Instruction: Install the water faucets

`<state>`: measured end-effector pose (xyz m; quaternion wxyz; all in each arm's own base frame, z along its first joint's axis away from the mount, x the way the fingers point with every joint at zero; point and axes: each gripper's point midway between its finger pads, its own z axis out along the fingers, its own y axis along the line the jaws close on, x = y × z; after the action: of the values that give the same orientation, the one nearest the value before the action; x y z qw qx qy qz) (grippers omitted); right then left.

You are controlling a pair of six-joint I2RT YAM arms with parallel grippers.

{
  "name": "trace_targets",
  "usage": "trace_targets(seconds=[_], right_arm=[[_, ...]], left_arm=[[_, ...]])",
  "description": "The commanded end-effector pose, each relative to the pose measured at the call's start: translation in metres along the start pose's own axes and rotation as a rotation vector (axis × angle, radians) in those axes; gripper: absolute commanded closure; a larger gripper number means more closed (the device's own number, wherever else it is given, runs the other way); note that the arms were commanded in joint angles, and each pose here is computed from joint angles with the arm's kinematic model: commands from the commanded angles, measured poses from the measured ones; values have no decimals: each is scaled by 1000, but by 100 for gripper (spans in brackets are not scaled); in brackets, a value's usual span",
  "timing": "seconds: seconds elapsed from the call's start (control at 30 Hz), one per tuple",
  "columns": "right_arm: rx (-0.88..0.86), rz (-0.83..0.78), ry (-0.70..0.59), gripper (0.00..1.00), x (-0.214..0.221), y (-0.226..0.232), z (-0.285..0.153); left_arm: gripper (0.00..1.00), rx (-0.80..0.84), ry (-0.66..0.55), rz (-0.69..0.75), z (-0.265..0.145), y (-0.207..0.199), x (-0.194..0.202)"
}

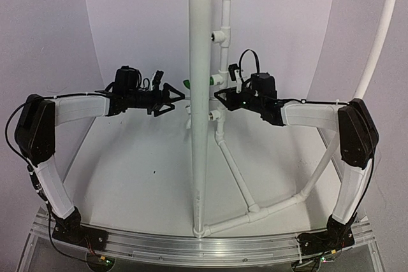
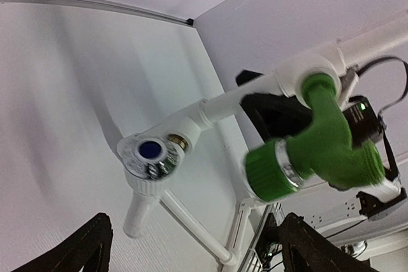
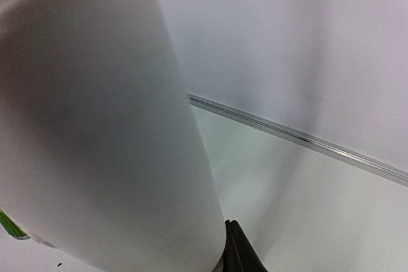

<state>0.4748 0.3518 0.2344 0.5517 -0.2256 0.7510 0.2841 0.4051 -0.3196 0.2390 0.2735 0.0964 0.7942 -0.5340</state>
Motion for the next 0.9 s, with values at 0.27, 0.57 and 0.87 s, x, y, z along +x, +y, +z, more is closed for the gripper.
trace_targets(seconds=[0.27, 0.57, 0.87], right_arm=[[-270, 64, 9, 100, -13, 67, -9], [-267, 67, 9, 100, -13, 65, -3], [-259, 77, 15, 100, -10, 63, 0]], left_arm=[[24, 110, 109, -59, 29, 12, -22], [29, 207, 171, -71, 44, 6, -24], [39, 267, 214, -11, 46, -13, -17]])
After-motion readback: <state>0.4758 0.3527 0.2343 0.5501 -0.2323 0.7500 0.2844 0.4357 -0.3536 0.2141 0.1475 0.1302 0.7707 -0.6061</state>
